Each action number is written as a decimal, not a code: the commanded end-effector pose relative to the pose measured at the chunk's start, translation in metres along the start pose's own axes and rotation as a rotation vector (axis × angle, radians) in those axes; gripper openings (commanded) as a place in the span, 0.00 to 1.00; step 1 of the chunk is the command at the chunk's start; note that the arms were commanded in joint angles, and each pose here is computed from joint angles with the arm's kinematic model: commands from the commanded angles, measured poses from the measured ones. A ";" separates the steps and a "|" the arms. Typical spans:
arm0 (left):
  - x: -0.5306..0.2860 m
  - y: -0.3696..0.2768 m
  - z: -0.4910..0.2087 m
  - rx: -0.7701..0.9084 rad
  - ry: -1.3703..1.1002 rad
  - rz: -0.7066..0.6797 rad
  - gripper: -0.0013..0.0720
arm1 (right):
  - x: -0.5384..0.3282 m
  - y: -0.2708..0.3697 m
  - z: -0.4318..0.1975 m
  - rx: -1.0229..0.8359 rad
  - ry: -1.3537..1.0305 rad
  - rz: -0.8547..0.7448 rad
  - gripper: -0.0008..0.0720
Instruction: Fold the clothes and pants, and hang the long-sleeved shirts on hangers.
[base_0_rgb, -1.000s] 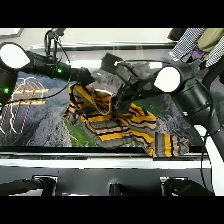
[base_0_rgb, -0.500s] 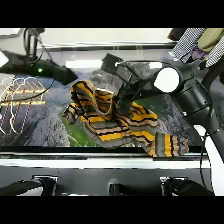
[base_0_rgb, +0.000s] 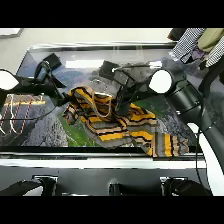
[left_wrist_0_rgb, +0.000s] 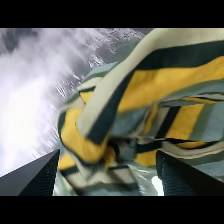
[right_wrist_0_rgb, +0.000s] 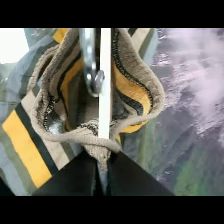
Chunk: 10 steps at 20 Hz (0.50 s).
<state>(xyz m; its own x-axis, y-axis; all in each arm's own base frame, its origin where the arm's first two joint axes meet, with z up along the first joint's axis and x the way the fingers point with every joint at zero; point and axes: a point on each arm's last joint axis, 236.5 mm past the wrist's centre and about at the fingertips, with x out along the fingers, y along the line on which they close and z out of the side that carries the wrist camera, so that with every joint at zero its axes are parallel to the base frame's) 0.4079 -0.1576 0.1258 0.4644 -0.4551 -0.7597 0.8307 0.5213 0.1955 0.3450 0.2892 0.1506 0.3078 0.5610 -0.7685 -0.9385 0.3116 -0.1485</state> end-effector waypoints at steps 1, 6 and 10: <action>0.017 0.012 0.006 0.108 -0.030 0.048 0.99 | 0.005 0.008 -0.002 0.003 0.006 0.039 0.04; 0.041 -0.003 0.012 0.070 -0.057 -0.022 0.99 | 0.008 0.009 -0.005 0.006 0.019 0.052 0.04; 0.055 -0.018 0.015 0.089 -0.047 -0.063 0.97 | 0.008 0.009 -0.005 0.006 0.019 0.050 0.04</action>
<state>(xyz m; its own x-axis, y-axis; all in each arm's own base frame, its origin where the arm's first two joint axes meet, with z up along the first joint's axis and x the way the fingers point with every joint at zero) 0.4250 -0.1916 0.0970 0.4433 -0.5050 -0.7406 0.8693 0.4437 0.2177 0.3385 0.2923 0.1402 0.2576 0.5613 -0.7865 -0.9519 0.2871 -0.1068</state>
